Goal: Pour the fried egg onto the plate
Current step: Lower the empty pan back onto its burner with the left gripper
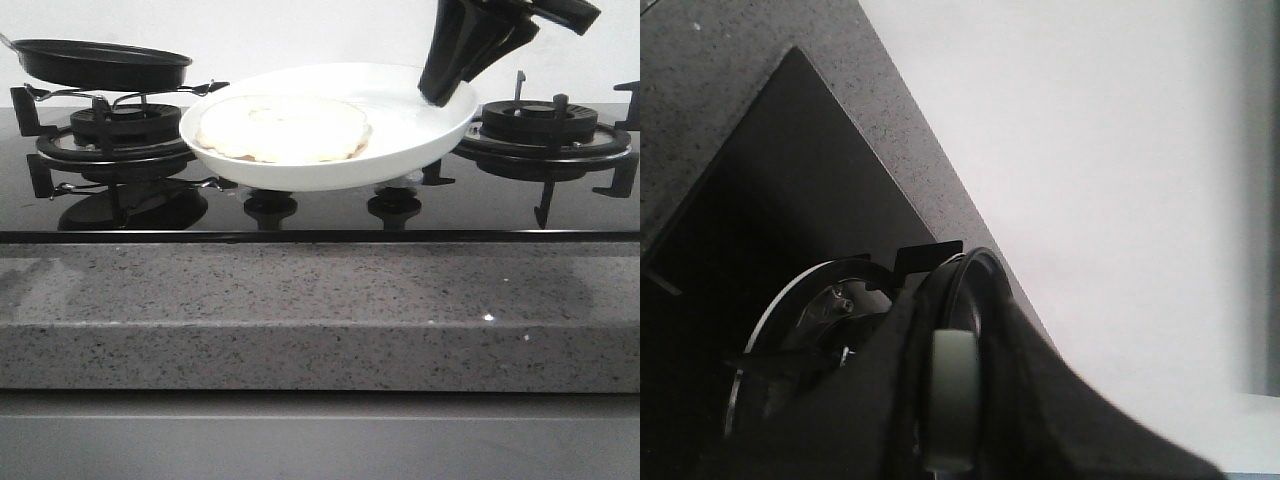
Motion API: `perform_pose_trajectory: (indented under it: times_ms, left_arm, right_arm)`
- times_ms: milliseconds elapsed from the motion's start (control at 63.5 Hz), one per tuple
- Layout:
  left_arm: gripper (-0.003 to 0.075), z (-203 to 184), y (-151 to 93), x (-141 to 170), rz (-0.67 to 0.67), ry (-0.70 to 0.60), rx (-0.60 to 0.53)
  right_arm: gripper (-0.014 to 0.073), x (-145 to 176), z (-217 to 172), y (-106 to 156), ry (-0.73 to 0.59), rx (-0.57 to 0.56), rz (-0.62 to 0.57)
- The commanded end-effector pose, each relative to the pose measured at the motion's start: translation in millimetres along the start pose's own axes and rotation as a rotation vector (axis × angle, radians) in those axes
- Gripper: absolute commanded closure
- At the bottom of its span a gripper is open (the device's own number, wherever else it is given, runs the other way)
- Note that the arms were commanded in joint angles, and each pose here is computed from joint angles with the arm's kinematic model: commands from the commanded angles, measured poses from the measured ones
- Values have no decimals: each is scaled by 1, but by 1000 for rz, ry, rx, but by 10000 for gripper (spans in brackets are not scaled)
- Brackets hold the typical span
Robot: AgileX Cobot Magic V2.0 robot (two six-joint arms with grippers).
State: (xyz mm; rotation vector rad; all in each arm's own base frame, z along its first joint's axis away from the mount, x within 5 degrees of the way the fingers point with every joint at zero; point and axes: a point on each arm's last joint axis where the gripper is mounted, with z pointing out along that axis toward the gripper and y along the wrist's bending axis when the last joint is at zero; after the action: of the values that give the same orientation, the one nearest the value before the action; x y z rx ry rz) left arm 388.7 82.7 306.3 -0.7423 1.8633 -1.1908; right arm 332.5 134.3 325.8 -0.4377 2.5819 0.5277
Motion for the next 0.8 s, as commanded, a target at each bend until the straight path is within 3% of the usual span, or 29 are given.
perform_pose_trajectory:
  times_ms: [0, 268, 378, 504, 661, 740, 787]
  left_arm:
    - [740, -8, -29, -2, 35, -35, 68]
    - [736, 5, -33, 9, 84, -32, 31]
    - [672, 6, -31, 9, 112, -29, 2]
    - [487, 4, -27, 9, 147, -6, -25]
    - [197, -1, -21, 12, 199, 70, -52]
    - [127, -4, -18, 17, 222, 142, -63]
    - [126, -5, -18, 21, 238, 186, -65]
  right_arm:
    - [711, -9, -27, 10, -123, -29, -2]
    - [711, -9, -27, 10, -123, -29, -2]
    - [711, -9, -27, 10, -123, -29, -2]
    - [711, -9, -27, 10, -123, -29, -2]
    - [711, -9, -27, 10, -123, -29, -2]
    - [711, -9, -27, 10, -123, -29, -2]
    - [711, -9, -27, 10, -123, -29, -2]
